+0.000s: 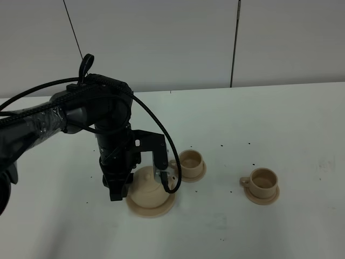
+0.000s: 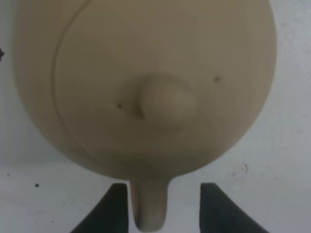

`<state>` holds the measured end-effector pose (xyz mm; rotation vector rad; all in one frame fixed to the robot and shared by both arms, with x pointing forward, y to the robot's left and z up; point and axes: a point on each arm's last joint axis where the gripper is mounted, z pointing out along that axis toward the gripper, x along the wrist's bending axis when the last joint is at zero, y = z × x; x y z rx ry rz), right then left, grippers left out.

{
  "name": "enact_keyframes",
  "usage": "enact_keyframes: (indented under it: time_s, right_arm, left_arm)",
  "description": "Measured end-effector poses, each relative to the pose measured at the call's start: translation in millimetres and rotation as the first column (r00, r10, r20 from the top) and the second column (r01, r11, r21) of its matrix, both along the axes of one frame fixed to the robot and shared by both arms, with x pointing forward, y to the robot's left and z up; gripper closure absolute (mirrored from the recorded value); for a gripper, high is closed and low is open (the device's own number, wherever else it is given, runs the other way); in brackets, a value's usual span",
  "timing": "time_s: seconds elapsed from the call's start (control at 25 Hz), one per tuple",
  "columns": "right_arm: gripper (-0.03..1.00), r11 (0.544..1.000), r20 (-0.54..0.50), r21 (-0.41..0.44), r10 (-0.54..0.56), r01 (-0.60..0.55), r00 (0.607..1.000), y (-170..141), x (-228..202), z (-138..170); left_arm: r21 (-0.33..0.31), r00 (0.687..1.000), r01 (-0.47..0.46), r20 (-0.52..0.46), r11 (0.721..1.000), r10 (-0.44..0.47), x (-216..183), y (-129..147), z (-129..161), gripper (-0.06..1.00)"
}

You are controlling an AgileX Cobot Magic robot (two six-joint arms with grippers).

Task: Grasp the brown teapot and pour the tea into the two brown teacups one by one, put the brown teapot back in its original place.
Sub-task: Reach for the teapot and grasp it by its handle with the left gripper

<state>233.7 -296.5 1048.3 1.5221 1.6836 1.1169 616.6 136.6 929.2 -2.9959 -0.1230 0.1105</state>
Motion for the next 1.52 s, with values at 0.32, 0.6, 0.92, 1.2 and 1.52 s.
enact_keyframes:
  time_s: [0.32, 0.6, 0.92, 1.2, 1.52]
  right_arm:
    - [0.74, 1.0, 0.0, -0.001, 0.001, -0.001, 1.0, 0.0, 0.0, 0.0]
    - [0.74, 1.0, 0.0, -0.001, 0.001, -0.001, 1.0, 0.0, 0.0, 0.0]
    - [0.74, 1.0, 0.0, -0.001, 0.001, -0.001, 1.0, 0.0, 0.0, 0.0]
    - [0.74, 1.0, 0.0, 0.0, 0.0, 0.0, 1.0, 0.0, 0.0, 0.0]
    - [0.73, 1.0, 0.0, -0.001, 0.0, 0.0, 1.0, 0.0, 0.0, 0.0]
  left_arm:
    - [-0.001, 1.0, -0.003, -0.001, 1.0, 0.003, 0.0, -0.1, -0.4, 0.53]
    - [-0.001, 1.0, -0.003, -0.001, 1.0, 0.003, -0.1, -0.3, -0.4, 0.58]
    - [0.0, 1.0, -0.002, 0.0, 1.0, 0.002, 0.0, -0.2, -0.4, 0.63]
    - [0.0, 1.0, -0.002, 0.0, 1.0, 0.002, 0.0, -0.1, -0.4, 0.63]
    - [0.0, 1.0, -0.002, 0.0, 1.0, 0.002, 0.0, -0.1, -0.4, 0.67]
